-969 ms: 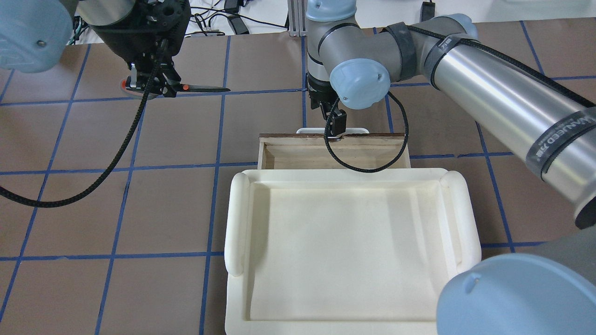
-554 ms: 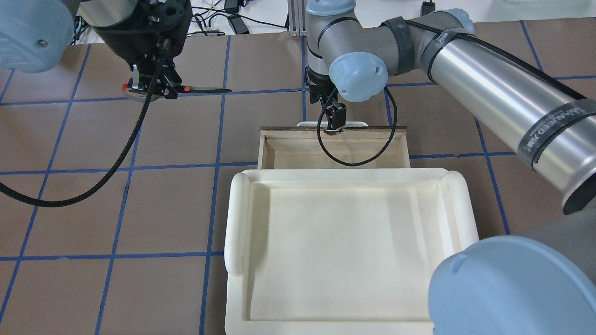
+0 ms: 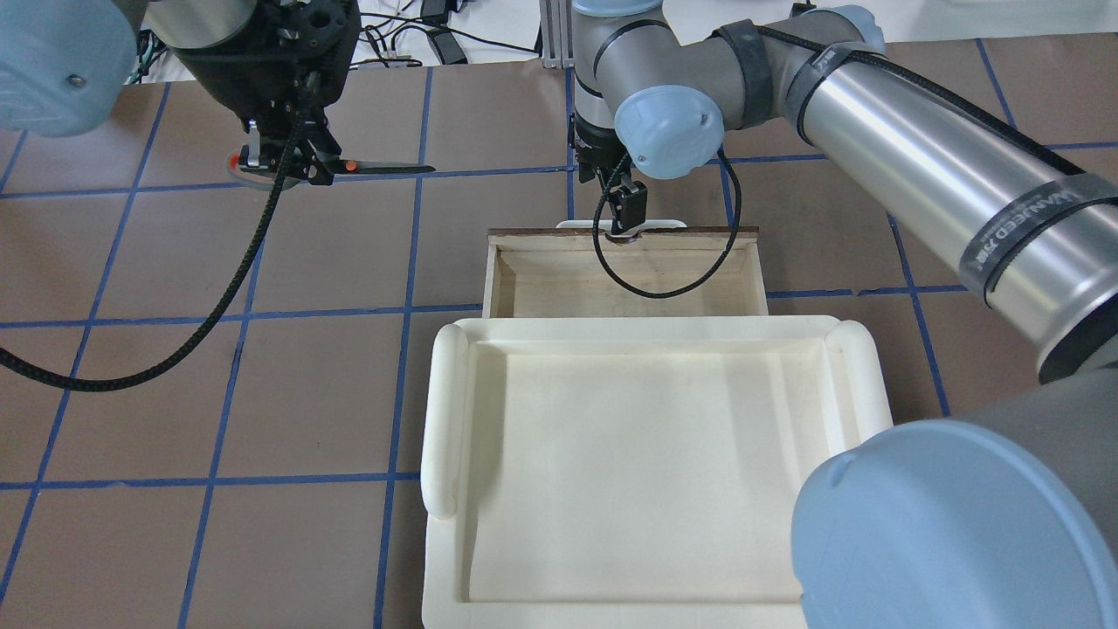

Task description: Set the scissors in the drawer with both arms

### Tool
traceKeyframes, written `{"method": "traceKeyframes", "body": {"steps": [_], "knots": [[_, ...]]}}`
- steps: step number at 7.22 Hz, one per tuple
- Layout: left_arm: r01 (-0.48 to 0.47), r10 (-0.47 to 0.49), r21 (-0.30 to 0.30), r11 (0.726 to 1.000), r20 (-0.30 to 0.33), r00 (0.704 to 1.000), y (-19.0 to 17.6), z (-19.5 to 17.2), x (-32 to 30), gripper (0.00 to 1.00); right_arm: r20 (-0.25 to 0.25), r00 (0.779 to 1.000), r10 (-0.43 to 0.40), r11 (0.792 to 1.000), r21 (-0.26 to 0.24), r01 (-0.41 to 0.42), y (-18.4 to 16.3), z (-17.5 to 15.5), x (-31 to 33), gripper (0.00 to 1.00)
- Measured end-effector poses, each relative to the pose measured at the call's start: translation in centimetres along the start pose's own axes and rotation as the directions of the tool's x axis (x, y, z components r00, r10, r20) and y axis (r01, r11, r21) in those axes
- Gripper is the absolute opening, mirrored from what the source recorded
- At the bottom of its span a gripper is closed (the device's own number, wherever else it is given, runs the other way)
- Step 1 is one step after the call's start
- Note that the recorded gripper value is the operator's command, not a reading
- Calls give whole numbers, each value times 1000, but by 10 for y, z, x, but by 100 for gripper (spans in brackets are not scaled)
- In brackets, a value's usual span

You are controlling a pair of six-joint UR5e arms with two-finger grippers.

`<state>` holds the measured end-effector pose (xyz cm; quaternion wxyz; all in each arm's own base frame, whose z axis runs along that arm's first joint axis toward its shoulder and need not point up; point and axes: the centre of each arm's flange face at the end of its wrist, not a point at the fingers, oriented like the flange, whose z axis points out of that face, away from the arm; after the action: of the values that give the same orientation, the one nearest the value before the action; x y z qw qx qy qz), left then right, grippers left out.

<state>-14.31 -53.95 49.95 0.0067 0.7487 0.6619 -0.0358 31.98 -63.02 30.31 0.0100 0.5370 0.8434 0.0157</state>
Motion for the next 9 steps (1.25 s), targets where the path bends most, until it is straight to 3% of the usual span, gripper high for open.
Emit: {"method": "traceKeyframes", "body": {"steps": [3,6,7,8,9], "knots": [[-4,4,9,1000,-10,1000,-12,6,-1,0,11,1000,-14,1000,1,14,-2,-4,-5,100],[19,-19,21,1000,-29,999,-61,13,7,0,12,1000,-19,1000,1,19,1,-46,10,100],[53,-53,21,998,-42,998,-82,20,10,0,10,999,-50,999,4,50,-1,-66,20,100],[68,-67,19,997,-59,996,-104,31,12,0,19,991,-132,991,11,132,-15,-87,30,100],[82,-80,15,997,-78,994,-124,42,14,0,29,969,-246,969,19,245,-42,-108,41,100]]}}
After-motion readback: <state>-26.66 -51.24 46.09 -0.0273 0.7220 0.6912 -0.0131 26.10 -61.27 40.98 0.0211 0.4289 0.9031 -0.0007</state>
